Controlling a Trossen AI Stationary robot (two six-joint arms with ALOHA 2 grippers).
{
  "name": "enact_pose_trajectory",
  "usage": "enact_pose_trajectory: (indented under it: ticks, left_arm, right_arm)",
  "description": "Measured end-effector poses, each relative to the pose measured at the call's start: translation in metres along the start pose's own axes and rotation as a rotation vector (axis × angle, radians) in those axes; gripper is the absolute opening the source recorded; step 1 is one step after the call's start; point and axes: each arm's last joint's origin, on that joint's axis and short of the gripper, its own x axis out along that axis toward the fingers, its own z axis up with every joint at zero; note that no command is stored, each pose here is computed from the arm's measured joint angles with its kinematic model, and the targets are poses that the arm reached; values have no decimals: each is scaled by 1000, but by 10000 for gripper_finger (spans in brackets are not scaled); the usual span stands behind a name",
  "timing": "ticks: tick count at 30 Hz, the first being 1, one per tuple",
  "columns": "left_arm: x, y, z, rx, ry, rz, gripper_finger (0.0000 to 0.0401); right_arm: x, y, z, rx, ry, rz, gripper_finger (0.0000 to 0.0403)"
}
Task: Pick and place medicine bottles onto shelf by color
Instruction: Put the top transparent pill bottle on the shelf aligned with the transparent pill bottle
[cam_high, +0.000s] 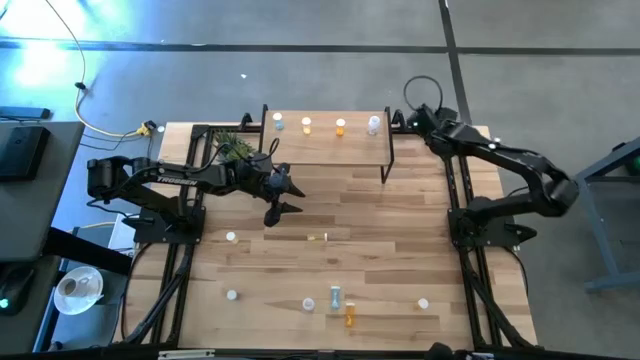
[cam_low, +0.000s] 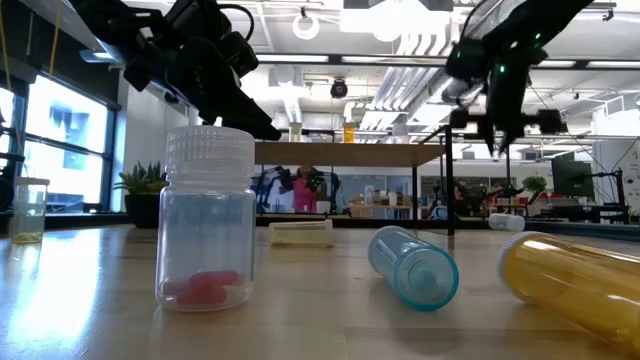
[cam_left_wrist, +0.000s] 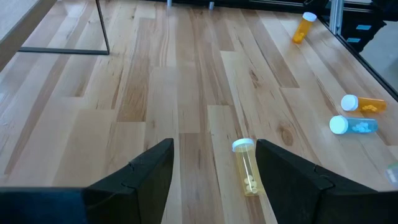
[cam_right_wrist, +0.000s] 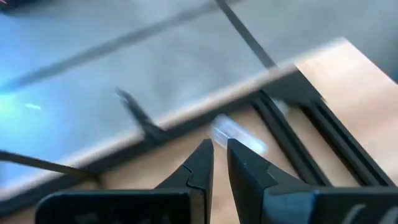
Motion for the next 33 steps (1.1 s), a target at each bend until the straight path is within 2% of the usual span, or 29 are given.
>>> enact_pose_trajectory:
  ticks: [7,13,18,23,27,33]
  left_arm:
    - [0,0,0,0,0,0,216]
    - [0,0,0,1,0,0,216]
    - [0,0,0,1,0,1,216]
    - [0,0,0,1,0,2,216]
    - [0,0,0,1,0,3,216]
    - [0,0,0,0,0,3,216]
  right_arm:
    - [-32,15,33,-31,-243,271,39]
    - [-55,39,69,-148,-350,319,39]
    - [-60,55,104,-220,-384,260,39]
    - [-41,59,130,-264,-317,116,39]
    - [-13,58,138,-303,-194,20,39]
    - [33,47,137,-283,5,-40,39]
